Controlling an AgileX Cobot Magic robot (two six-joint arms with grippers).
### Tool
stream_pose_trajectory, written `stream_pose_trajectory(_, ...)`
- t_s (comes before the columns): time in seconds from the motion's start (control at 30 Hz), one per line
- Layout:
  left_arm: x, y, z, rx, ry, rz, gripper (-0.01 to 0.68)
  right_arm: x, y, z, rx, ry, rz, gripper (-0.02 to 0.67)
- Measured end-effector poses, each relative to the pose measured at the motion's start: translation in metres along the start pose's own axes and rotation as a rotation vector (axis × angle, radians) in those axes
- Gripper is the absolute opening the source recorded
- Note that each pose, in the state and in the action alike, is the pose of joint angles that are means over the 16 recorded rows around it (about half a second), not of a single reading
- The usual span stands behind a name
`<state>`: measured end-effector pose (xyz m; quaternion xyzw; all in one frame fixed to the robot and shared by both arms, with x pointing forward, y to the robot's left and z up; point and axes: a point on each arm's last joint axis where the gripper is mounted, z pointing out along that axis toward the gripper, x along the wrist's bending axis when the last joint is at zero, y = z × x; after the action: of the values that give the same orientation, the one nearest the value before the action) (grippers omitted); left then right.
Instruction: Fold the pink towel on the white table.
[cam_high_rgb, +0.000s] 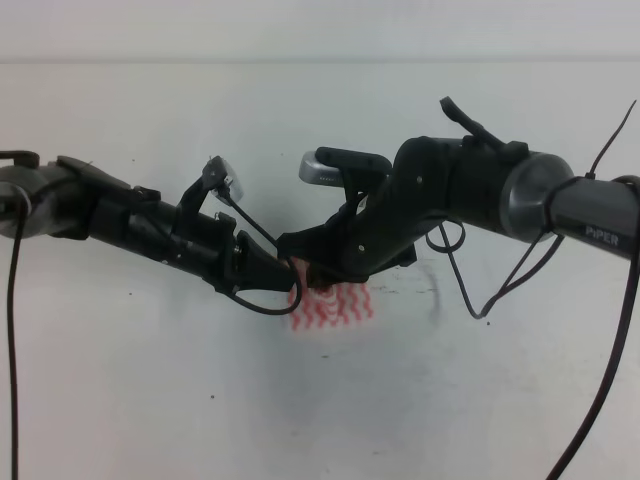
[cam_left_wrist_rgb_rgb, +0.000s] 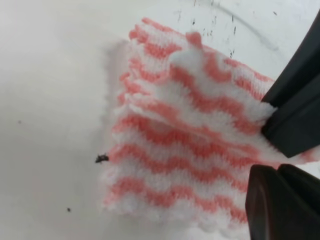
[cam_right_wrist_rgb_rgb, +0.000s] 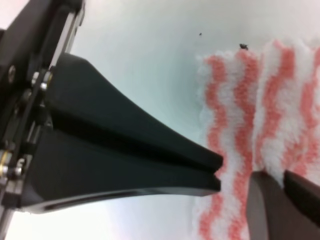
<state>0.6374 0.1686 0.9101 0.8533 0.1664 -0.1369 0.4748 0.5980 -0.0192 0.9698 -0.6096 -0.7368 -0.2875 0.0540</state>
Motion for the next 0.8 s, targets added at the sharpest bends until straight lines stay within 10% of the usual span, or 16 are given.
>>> stream_pose_trajectory(0.8, -0.0003, 0.0012, -0.0007, -0.003, 0.003, 0.000, -0.005, 0.0014, 0.0022, 0.0007, -0.024, 0.019, 0.021, 0.027)
